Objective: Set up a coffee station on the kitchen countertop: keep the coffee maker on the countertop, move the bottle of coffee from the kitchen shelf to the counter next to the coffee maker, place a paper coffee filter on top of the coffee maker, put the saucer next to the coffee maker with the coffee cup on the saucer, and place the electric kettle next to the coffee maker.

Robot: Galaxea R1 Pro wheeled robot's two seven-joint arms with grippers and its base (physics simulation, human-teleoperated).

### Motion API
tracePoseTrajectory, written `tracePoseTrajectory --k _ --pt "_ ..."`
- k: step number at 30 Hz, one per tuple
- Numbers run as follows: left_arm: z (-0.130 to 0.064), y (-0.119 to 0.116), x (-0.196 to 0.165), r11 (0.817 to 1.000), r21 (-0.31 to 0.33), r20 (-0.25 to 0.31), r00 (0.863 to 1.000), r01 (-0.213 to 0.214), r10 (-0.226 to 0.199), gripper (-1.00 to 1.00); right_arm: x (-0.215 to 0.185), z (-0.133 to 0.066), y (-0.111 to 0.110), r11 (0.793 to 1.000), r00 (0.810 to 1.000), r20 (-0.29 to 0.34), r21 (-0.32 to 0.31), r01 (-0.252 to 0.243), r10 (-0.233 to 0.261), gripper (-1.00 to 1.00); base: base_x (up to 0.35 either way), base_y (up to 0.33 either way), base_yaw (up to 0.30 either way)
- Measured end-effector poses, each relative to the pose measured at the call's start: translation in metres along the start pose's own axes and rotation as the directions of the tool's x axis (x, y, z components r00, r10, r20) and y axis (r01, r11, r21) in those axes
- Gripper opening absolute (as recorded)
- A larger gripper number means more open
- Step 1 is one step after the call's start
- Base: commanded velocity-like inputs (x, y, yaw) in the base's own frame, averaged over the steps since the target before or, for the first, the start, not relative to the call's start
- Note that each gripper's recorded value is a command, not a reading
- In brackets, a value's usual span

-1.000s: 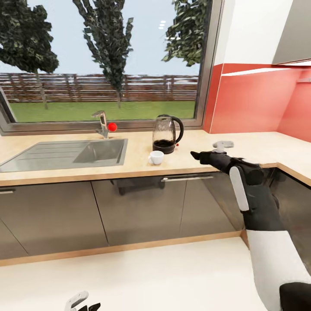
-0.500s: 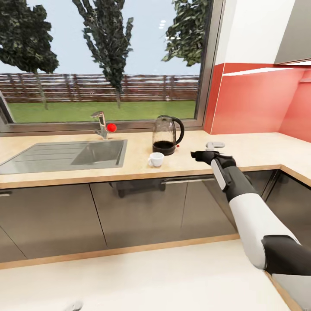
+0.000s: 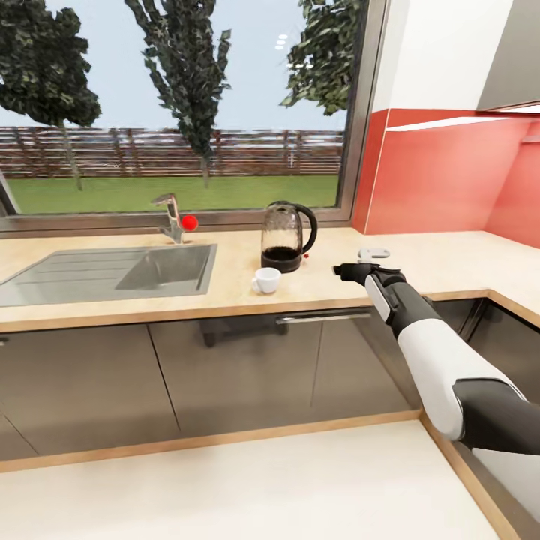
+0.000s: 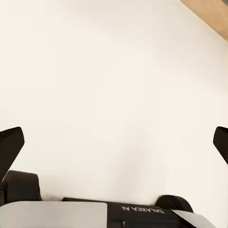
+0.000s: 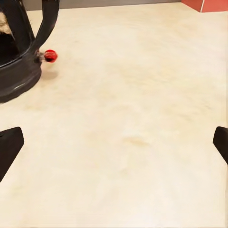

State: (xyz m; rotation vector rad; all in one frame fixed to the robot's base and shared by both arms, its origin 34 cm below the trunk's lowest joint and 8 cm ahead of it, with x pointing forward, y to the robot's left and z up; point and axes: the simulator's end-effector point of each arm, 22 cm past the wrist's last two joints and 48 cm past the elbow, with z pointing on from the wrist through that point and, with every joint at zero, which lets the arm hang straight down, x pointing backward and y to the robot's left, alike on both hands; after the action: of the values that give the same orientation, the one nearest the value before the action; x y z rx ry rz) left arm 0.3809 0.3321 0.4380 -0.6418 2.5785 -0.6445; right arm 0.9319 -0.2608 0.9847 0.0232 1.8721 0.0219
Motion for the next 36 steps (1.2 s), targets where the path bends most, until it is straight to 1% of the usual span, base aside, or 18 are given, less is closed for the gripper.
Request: tracePoseTrajectory --k 11,16,21,26,36 --pt "0.000 0.001 0.001 1.000 -0.001 0.000 1.000 0.003 -0.003 1.00 0.001 0.000 0.011 1.000 1.000 -0.002 -0.016 0.004 -0.004 1.00 0.153 0.021 0.000" --pt "0.000 0.001 0.001 1.000 -0.002 -0.001 1.000 0.004 -0.004 1.00 0.002 0.000 0.022 1.000 1.000 -0.002 -0.030 0.003 -0.003 1.00 0.102 0.036 0.000" --pt "0.000 0.001 0.001 1.000 -0.002 -0.001 1.000 0.004 -0.004 1.00 0.000 0.000 0.023 0.999 1.000 0.006 -0.032 0.003 -0.003 1.00 0.136 0.004 0.000" --pt "-0.001 0.001 0.001 1.000 -0.002 -0.001 1.000 0.004 -0.004 1.00 -0.006 0.000 0.023 0.999 0.999 0.035 -0.032 0.003 -0.002 1.00 0.122 0.001 0.000" --pt "0.000 0.001 0.001 1.000 -0.002 -0.002 1.000 0.005 -0.005 1.00 -0.006 0.000 0.023 1.000 0.999 0.037 -0.030 0.004 -0.003 1.00 0.079 0.000 0.000"
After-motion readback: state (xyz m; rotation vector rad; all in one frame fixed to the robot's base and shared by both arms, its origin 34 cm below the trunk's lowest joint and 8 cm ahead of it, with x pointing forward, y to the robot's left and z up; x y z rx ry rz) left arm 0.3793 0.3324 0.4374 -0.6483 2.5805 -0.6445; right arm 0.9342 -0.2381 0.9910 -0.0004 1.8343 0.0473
